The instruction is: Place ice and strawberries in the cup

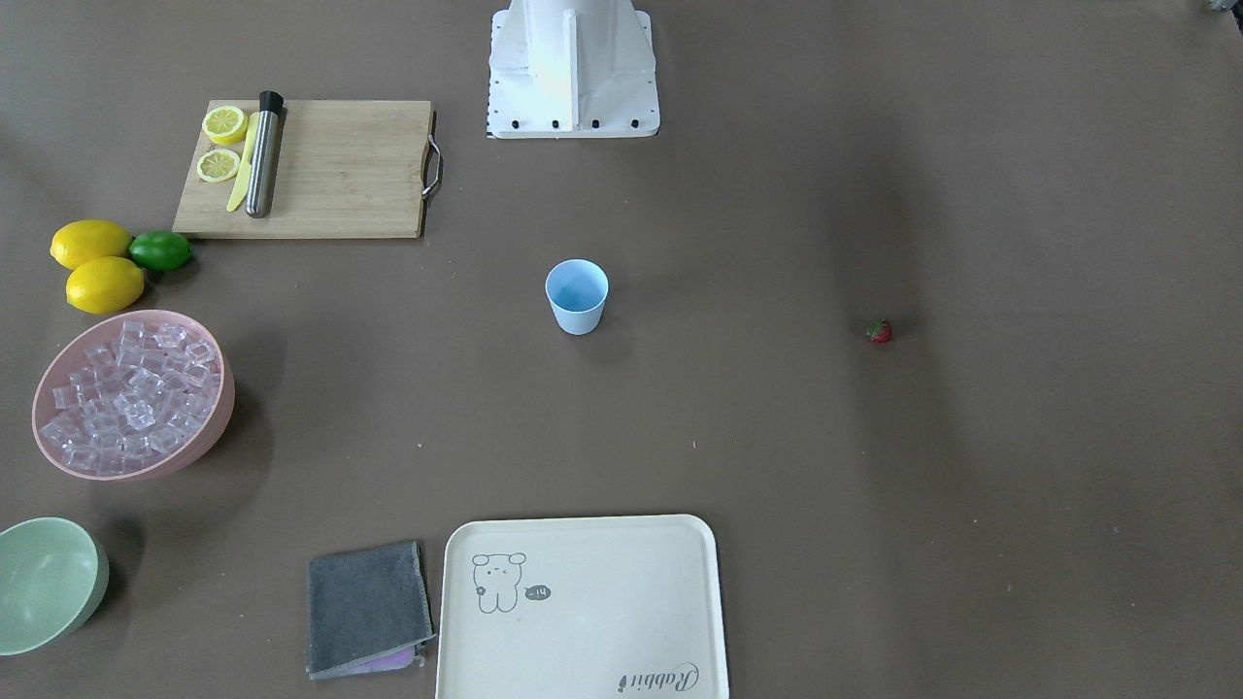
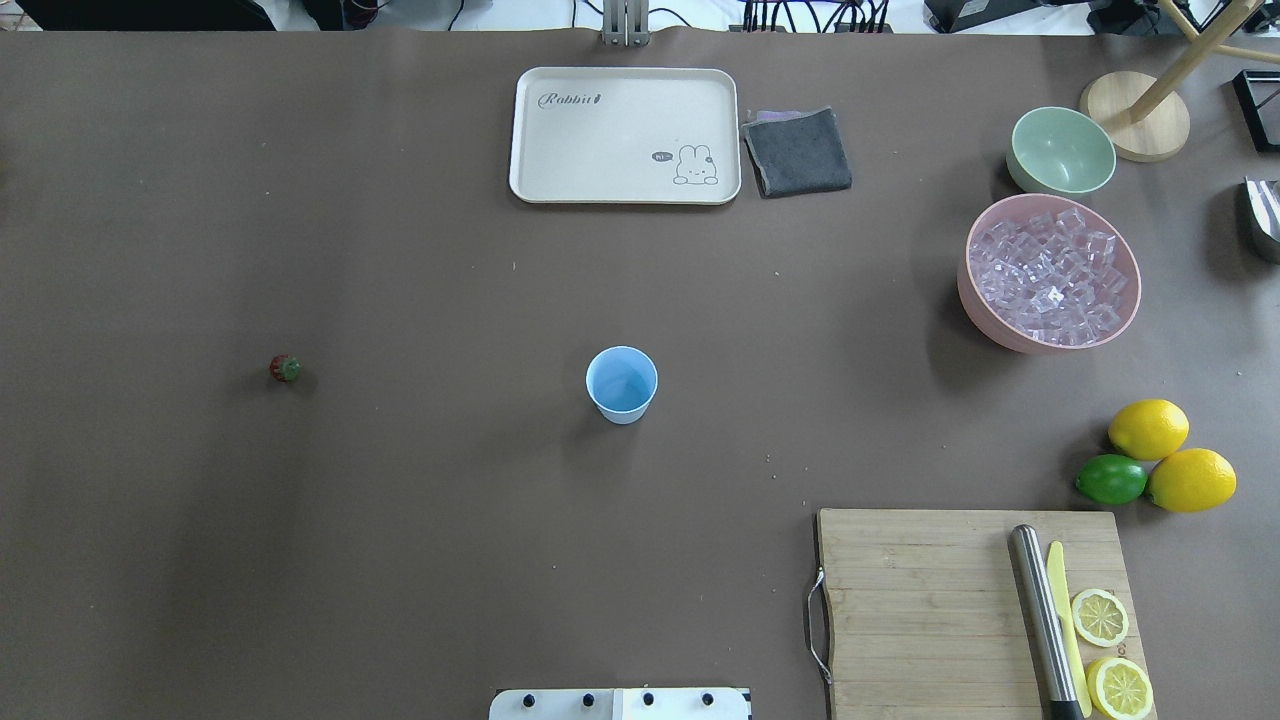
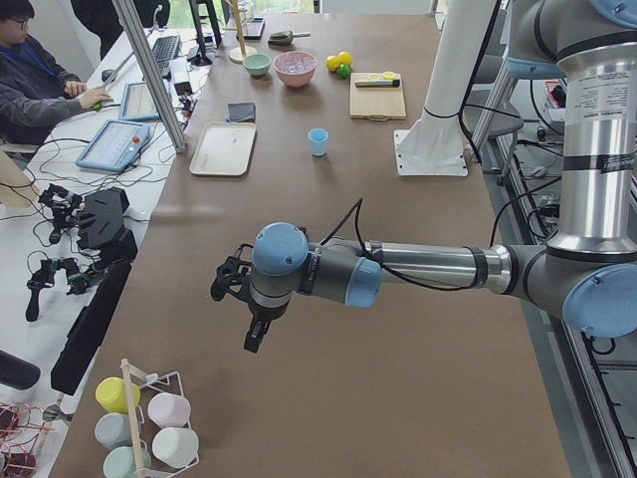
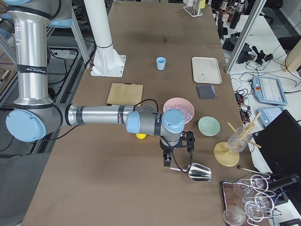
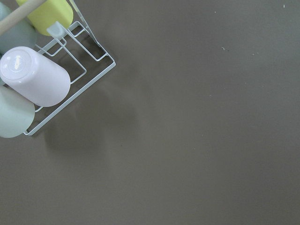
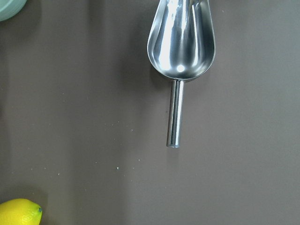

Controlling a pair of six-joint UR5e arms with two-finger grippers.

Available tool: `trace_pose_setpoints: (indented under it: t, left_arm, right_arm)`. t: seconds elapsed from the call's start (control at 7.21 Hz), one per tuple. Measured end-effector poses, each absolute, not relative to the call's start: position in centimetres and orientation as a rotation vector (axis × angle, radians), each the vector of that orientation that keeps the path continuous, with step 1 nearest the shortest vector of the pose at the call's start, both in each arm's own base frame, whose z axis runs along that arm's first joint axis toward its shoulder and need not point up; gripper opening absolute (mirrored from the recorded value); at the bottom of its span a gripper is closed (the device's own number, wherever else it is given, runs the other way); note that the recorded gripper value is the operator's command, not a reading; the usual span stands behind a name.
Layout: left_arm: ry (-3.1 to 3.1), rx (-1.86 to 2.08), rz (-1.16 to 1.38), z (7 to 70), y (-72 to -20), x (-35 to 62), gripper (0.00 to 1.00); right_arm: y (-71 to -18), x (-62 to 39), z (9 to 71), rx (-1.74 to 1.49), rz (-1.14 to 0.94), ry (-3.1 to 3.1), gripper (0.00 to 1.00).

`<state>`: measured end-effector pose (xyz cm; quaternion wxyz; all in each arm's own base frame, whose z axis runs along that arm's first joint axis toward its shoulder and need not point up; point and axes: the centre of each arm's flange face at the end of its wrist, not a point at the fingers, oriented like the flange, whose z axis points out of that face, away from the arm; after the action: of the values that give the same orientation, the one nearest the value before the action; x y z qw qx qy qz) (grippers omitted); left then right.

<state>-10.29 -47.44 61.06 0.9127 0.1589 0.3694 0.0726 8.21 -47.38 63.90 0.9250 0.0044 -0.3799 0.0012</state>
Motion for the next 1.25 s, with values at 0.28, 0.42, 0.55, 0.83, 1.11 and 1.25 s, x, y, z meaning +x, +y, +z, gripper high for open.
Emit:
trace_pose_setpoints:
  t: [0.28, 0.42, 0.55, 0.83, 1.11, 1.25]
  left_arm:
    - [0.758, 0.325, 0.149, 61.16, -47.44, -10.31, 0.99]
    - [0.757, 0.324, 0.148, 61.26, -47.44, -10.31, 0.99]
    - [0.757, 0.322, 0.147, 61.39, -47.36, -10.31, 0.99]
    - [0.757, 0.317, 0.146, 61.7, -47.08, -10.29, 0.99]
    - [0.758, 0.313, 0.145, 61.93, -47.02, -10.28, 0.99]
    - [0.758, 0.312, 0.145, 62.02, -47.0, -10.28, 0.99]
  right_arm:
    - [-47.19, 8.2, 64.08, 0.008, 0.0, -0.78, 1.0]
    - [-47.0, 8.22, 64.16, 0.008, -0.002, -0.781, 1.0]
    - [-46.95, 8.23, 64.12, 0.009, -0.004, -0.781, 1.0]
    - [-46.99, 8.25, 63.88, 0.015, -0.006, -0.781, 1.0]
    - [-47.11, 8.26, 63.49, 0.02, -0.004, -0.781, 1.0]
    - [-47.28, 8.26, 63.28, 0.023, -0.003, -0.781, 1.0]
